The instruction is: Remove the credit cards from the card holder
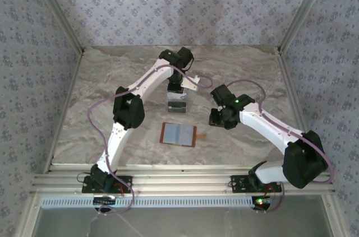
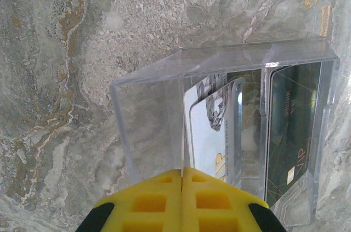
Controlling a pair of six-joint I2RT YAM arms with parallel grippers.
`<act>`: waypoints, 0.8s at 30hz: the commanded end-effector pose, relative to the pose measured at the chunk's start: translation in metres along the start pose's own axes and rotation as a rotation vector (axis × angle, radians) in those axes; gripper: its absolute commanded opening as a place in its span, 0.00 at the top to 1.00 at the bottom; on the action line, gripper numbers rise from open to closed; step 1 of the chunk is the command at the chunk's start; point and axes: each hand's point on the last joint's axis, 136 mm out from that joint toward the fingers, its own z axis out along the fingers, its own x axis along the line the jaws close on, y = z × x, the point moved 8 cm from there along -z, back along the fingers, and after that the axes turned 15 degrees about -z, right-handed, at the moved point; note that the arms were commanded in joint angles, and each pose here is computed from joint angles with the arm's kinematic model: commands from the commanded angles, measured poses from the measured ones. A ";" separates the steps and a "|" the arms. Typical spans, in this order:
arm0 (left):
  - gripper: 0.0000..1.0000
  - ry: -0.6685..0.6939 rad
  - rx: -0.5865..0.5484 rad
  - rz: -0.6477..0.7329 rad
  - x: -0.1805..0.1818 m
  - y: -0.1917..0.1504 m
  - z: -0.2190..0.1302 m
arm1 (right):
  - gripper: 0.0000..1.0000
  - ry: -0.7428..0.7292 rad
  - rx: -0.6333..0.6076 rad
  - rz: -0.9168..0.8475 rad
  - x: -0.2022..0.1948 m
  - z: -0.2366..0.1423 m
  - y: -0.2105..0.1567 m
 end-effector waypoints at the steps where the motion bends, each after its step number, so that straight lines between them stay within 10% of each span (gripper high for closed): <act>1: 1.00 -0.046 0.071 -0.009 -0.005 -0.011 0.004 | 0.65 -0.001 0.024 -0.007 -0.003 0.001 -0.005; 24: 0.71 0.133 0.001 -0.082 0.025 0.007 -0.007 | 0.65 -0.003 0.023 -0.008 -0.002 0.002 -0.002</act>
